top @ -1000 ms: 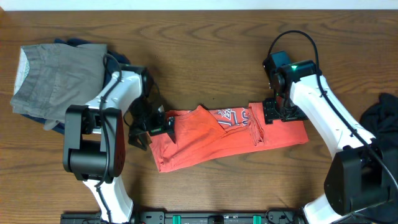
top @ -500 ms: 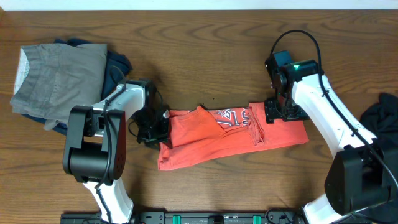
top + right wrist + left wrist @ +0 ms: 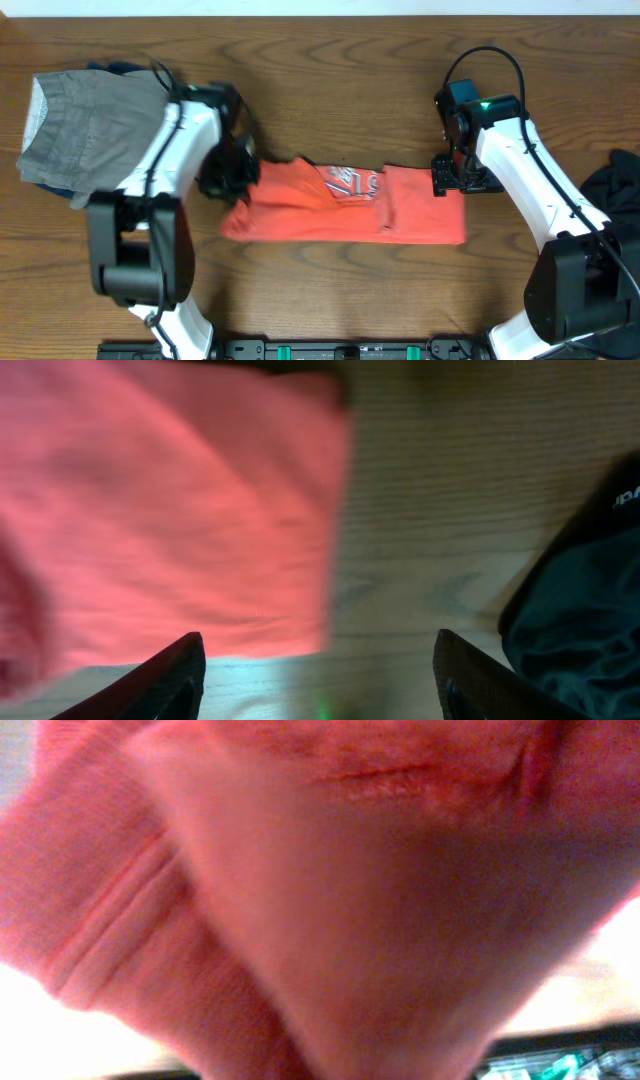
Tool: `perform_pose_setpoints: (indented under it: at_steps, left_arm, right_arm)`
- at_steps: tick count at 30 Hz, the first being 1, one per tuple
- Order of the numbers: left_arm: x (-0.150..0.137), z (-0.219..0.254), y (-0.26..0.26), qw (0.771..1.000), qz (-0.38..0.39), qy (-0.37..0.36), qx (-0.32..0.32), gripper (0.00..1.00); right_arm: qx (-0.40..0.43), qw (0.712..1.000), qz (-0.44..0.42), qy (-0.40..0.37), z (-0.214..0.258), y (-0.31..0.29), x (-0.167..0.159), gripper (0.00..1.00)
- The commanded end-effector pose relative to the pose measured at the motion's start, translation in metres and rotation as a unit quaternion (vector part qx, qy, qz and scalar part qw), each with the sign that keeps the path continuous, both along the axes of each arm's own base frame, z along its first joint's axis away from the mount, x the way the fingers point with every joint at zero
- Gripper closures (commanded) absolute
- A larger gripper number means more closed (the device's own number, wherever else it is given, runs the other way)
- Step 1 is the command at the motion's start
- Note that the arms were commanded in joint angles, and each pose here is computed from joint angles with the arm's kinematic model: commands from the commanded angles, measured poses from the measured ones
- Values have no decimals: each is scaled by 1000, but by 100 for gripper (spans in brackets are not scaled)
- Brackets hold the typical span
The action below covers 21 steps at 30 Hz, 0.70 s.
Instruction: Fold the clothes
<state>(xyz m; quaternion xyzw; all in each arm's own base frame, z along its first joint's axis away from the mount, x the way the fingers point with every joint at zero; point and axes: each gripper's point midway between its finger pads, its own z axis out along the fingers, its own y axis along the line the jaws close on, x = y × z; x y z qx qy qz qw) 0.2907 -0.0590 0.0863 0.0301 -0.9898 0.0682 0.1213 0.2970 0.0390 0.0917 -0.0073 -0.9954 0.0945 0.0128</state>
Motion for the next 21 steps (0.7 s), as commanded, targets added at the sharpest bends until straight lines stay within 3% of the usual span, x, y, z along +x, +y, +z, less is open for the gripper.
perform_pose_setpoints:
  at_steps: [1,10,21]
  left_arm:
    - [21,32,33,997,14,-50,62,94]
    - [34,66,2,996,1,-85,39,93]
    - [29,65,-119,984,-91,-151,10,90]
  right_arm:
    - [-7,1000,-14,-12,6,-7,4,29]
    - [-17,998,-57,-4,6,-43,2,29]
    - [-15,993,-114,11,7,-76,-7,29]
